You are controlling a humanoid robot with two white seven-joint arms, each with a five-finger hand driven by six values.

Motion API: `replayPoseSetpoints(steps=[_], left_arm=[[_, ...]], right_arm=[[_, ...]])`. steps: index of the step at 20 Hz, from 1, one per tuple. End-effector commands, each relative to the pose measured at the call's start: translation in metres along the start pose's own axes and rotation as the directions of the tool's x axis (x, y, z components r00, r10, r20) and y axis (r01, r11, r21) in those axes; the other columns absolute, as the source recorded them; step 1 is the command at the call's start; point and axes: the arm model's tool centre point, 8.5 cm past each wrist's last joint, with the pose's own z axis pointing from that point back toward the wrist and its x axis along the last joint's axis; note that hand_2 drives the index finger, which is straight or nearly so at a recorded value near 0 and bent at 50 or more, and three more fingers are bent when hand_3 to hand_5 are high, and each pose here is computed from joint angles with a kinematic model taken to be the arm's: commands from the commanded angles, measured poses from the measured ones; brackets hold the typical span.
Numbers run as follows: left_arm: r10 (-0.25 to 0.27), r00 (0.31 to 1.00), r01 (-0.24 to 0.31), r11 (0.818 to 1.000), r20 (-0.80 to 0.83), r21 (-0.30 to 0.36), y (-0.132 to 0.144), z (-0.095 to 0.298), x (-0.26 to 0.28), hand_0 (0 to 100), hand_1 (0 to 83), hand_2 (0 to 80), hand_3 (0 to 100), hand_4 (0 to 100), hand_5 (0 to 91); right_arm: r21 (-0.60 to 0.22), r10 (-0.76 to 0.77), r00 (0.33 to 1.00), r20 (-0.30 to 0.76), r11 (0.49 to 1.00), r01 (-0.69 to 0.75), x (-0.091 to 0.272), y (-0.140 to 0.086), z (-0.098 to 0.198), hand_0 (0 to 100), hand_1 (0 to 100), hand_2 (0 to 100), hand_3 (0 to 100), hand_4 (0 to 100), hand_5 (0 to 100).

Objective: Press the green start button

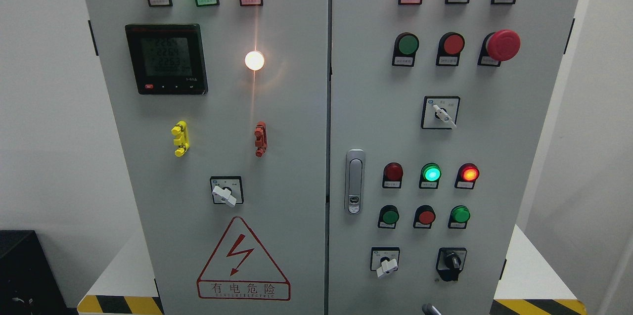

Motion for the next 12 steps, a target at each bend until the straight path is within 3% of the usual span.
replayPoseSetpoints(steps=[1,9,11,12], left_arm=[[0.0,0.999,0.001,1.0,0.05,-0.004,-0.002,-0.0008,0.0243,12,55.6,0.0,0,0,0.0],[0.0,0.999,0.001,1.0,0.05,-0.004,-0.002,-0.0008,0.0243,12,55.6,0.0,0,0,0.0],[0.0,0.999,0.001,1.0,0.05,-0.004,-0.002,-0.0008,0.0243,12,55.6,0.0,0,0,0.0],[0.0,0.999,0.001,1.0,0.05,-0.004,-0.002,-0.0008,0.0243,12,55.6,0.0,0,0,0.0]], right_arm=[[0.005,0.025,1.0,0.005,1.0,-0.025,0.0022,0.0012,-0.0003,0,15,0,5,0,0],[0.028,0.041,0.999,0.024,0.999,-0.042,0.0039,0.0017,0.0004,0,16,0,5,0,0],[0.044,0.07,0.994,0.08,0.996,-0.073,0.0087,0.0012,0.0006,0,24,0,8,1,0],[0.046,0.114,0.988,0.106,0.992,-0.119,0.0114,0.0017,0.0,0,30,0,13,11,5]])
